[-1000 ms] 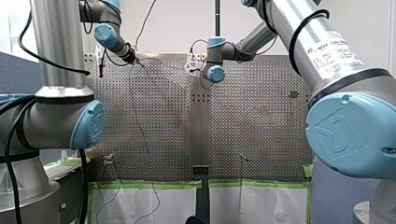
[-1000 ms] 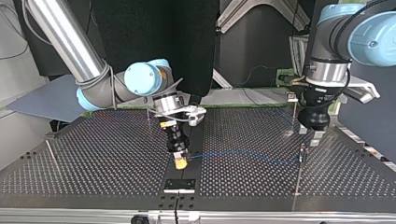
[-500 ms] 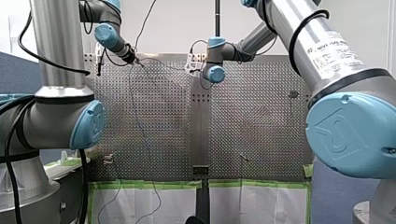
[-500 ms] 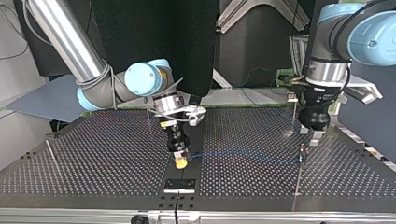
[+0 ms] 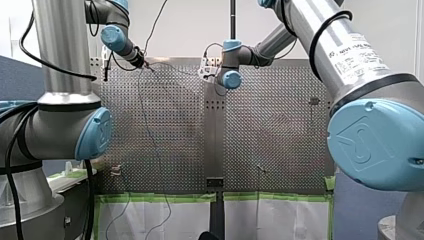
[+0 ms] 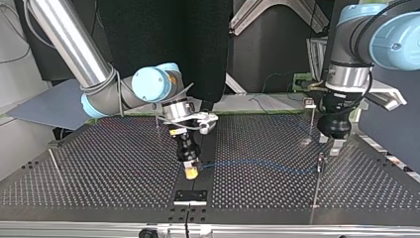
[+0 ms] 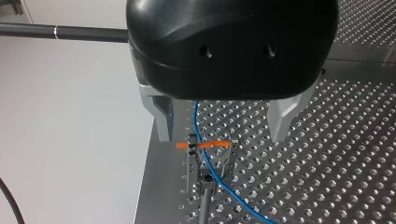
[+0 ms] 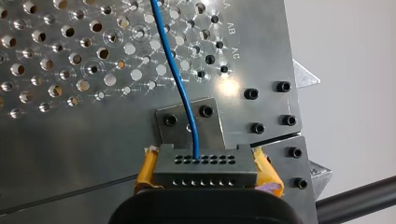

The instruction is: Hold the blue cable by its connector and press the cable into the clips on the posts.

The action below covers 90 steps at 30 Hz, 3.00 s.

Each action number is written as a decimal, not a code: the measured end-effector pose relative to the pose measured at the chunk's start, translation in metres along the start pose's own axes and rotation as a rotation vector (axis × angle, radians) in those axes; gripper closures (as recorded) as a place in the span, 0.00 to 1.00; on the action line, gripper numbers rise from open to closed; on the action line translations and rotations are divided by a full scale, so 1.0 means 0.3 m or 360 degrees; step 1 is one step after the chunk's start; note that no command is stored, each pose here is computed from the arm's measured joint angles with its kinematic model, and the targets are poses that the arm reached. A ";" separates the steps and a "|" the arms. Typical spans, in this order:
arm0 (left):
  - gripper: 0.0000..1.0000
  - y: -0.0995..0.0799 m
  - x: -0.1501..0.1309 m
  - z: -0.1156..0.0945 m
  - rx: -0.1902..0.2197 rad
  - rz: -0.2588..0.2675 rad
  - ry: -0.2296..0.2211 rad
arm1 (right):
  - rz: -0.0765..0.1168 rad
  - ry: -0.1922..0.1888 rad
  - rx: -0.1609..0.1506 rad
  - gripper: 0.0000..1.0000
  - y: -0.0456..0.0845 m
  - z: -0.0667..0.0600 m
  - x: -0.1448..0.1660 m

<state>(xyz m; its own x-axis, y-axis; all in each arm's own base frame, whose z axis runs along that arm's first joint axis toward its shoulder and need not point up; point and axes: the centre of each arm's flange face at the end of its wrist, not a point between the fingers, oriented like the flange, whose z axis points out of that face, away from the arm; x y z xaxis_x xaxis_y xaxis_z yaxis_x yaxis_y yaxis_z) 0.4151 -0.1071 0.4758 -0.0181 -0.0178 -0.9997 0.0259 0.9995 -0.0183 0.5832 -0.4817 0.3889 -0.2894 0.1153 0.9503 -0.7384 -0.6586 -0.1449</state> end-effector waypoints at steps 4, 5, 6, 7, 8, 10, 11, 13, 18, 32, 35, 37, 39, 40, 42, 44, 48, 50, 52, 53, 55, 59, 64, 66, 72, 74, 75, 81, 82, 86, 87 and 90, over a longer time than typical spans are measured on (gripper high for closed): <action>0.00 -0.003 0.001 -0.001 0.0003 0.0000 0.0002 | -0.0001 0.0000 -0.0003 1.00 0.005 0.001 0.000; 0.00 -0.004 0.001 -0.001 0.0005 0.0000 0.0002 | -0.0001 -0.0001 -0.0003 1.00 0.005 0.001 0.000; 0.00 -0.005 0.001 -0.002 0.0006 0.0001 0.0003 | -0.0001 -0.0002 -0.0004 1.00 0.006 0.000 0.000; 0.00 -0.005 0.001 -0.002 0.0008 0.0002 0.0004 | -0.0002 -0.0004 -0.0005 1.00 0.006 0.000 -0.001; 0.00 -0.006 0.001 -0.002 0.0009 0.0002 0.0004 | -0.0004 -0.0007 -0.0007 1.00 0.006 -0.001 -0.002; 0.00 -0.007 0.001 -0.003 0.0012 0.0004 0.0004 | -0.0006 -0.0012 -0.0009 1.00 0.008 -0.002 -0.003; 0.00 -0.007 0.001 -0.003 0.0013 0.0004 0.0005 | -0.0008 -0.0014 -0.0011 1.00 0.010 -0.002 -0.004; 0.00 -0.008 0.001 -0.003 0.0018 0.0005 0.0004 | -0.0010 -0.0016 -0.0012 1.00 0.010 -0.003 -0.005; 0.00 -0.011 0.001 -0.003 0.0027 0.0007 0.0005 | -0.0011 -0.0020 -0.0014 1.00 0.010 -0.004 -0.006; 0.00 -0.082 -0.008 0.012 0.0224 0.0037 -0.0015 | -0.0010 -0.0016 -0.0018 1.00 0.014 -0.003 -0.005; 0.00 -0.102 -0.009 0.033 0.0253 0.0026 -0.0023 | -0.0010 -0.0015 -0.0019 1.00 0.014 -0.002 -0.005; 0.00 -0.117 -0.007 0.050 0.0268 0.0018 -0.0027 | -0.0009 -0.0014 -0.0018 1.00 0.014 -0.002 -0.005; 0.00 -0.133 -0.006 0.066 0.0277 0.0017 -0.0031 | -0.0008 -0.0014 -0.0018 1.00 0.013 -0.002 -0.005; 0.00 -0.144 -0.004 0.077 0.0280 0.0019 -0.0035 | -0.0008 -0.0014 -0.0018 1.00 0.013 -0.002 -0.005; 0.00 -0.161 -0.004 0.094 0.0283 0.0025 -0.0046 | -0.0007 -0.0014 -0.0018 1.00 0.014 -0.002 -0.006; 0.00 -0.184 -0.002 0.116 0.0284 0.0020 -0.0061 | -0.0007 -0.0014 -0.0017 1.00 0.014 -0.002 -0.006; 0.00 -0.226 0.001 0.155 0.0286 -0.0008 -0.0092 | -0.0009 -0.0014 -0.0018 1.00 0.015 -0.002 -0.007; 0.00 -0.248 0.004 0.174 0.0287 -0.0015 -0.0110 | -0.0010 -0.0014 -0.0019 1.00 0.016 -0.001 -0.007; 0.00 -0.273 0.018 0.192 0.0286 -0.0018 -0.0114 | -0.0010 -0.0014 -0.0020 1.00 0.016 -0.001 -0.007; 0.00 -0.280 0.026 0.200 0.0283 -0.0017 -0.0113 | -0.0010 -0.0014 -0.0020 1.00 0.017 -0.001 -0.007; 0.00 -0.286 0.049 0.221 0.0262 -0.0015 -0.0106 | -0.0010 -0.0014 -0.0020 1.00 0.016 -0.001 -0.007; 0.00 -0.274 0.081 0.252 0.0202 -0.0007 -0.0091 | -0.0011 -0.0016 -0.0018 1.00 0.016 -0.001 -0.010; 0.00 -0.250 0.084 0.266 0.0121 0.0001 -0.0094 | -0.0012 -0.0017 -0.0018 1.00 0.016 -0.001 -0.011; 0.00 -0.244 0.082 0.267 0.0095 0.0001 -0.0096 | -0.0012 -0.0019 -0.0018 1.00 0.017 -0.001 -0.014; 0.00 -0.229 0.058 0.276 0.0020 0.0017 -0.0129 | -0.0013 -0.0021 -0.0020 1.00 0.019 -0.001 -0.018; 0.00 -0.228 0.050 0.278 -0.0005 0.0020 -0.0149 | -0.0013 -0.0021 -0.0019 1.00 0.019 -0.001 -0.018; 0.00 -0.229 0.047 0.279 -0.0014 0.0020 -0.0156 | -0.0013 -0.0022 -0.0020 1.00 0.019 -0.001 -0.019; 0.00 -0.238 0.026 0.291 -0.0028 0.0016 -0.0193 | -0.0013 -0.0025 -0.0019 1.00 0.019 -0.001 -0.023; 0.00 -0.241 0.025 0.297 -0.0025 0.0016 -0.0192 | -0.0013 -0.0025 -0.0019 1.00 0.019 -0.001 -0.024; 0.00 -0.252 0.025 0.314 -0.0017 0.0016 -0.0188 | -0.0013 -0.0027 -0.0018 1.00 0.019 -0.001 -0.026; 0.00 -0.254 0.021 0.317 -0.0017 0.0015 -0.0191 | -0.0013 -0.0028 -0.0018 1.00 0.019 -0.001 -0.026; 0.00 -0.254 0.003 0.324 -0.0024 0.0010 -0.0208 | -0.0013 -0.0028 -0.0017 1.00 0.019 -0.001 -0.026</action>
<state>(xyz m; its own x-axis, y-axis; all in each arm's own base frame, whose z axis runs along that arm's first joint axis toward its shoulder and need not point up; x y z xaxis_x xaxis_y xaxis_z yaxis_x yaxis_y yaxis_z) 0.5101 -0.1860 0.4745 0.1123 -0.0138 -0.9936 0.0107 0.9999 -0.0127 0.5811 -0.4861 0.3804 -0.2728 0.1075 0.9560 -0.7473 -0.6496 -0.1402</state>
